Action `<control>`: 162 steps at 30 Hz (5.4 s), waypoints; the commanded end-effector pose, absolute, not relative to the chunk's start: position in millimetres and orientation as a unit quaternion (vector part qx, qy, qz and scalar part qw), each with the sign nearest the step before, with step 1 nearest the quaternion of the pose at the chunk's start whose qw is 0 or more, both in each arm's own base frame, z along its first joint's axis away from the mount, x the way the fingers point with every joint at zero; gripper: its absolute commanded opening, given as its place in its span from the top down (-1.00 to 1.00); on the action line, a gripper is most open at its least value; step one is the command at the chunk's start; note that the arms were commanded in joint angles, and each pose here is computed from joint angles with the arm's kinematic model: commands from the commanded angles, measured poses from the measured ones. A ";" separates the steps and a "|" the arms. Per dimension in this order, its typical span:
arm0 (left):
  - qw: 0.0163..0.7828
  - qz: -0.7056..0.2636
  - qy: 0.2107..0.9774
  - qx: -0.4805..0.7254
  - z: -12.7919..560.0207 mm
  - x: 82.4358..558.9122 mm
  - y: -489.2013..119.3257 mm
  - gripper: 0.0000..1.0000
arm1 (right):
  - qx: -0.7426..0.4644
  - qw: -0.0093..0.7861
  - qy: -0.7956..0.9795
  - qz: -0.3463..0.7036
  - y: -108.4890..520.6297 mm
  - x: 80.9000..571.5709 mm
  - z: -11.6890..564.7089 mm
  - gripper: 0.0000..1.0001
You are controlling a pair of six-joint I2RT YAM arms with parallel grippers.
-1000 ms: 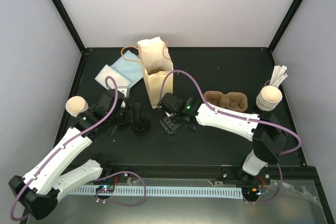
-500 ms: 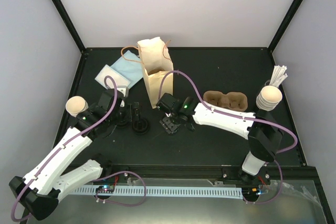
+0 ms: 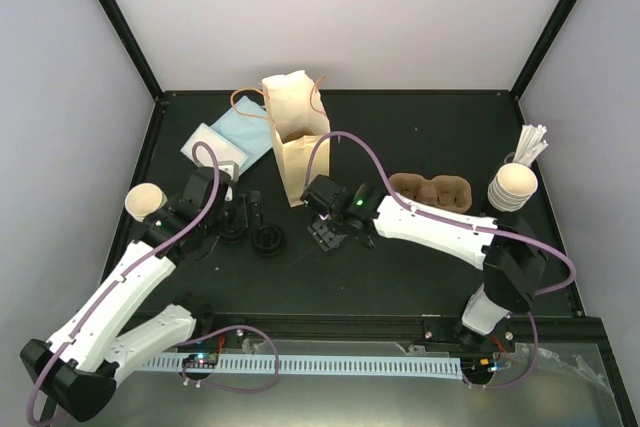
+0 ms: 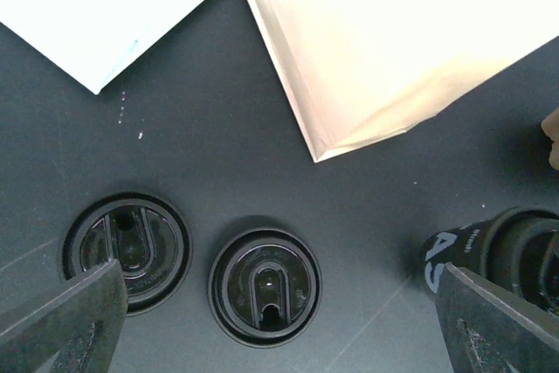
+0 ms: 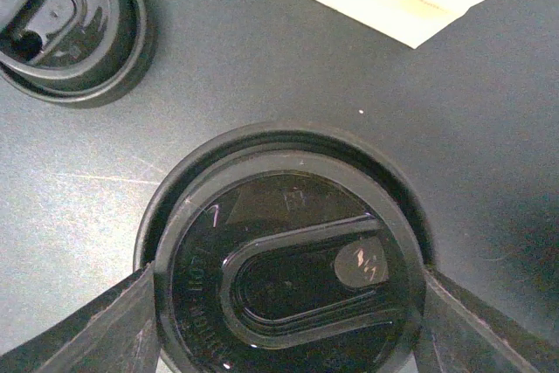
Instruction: Pack the takeout coffee
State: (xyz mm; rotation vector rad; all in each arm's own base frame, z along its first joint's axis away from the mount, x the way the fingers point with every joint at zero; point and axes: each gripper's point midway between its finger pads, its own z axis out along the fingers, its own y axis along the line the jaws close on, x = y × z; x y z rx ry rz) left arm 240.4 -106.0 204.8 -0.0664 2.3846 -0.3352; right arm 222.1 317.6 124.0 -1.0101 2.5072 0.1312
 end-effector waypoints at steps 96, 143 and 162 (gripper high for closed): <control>0.417 -0.158 0.892 -0.075 327.1 397.8 -168.1 -0.98 | -0.308 0.387 0.865 0.083 261.5 228.5 224.7 -0.32; 0.405 -0.146 0.901 -0.049 293.9 416.4 -178.3 -0.97 | -0.317 0.323 0.885 0.112 276.0 215.4 178.5 -0.29; 0.366 -0.101 0.920 -0.100 280.0 415.7 -161.4 -0.08 | -0.313 0.333 0.882 0.114 271.8 214.9 187.0 -0.29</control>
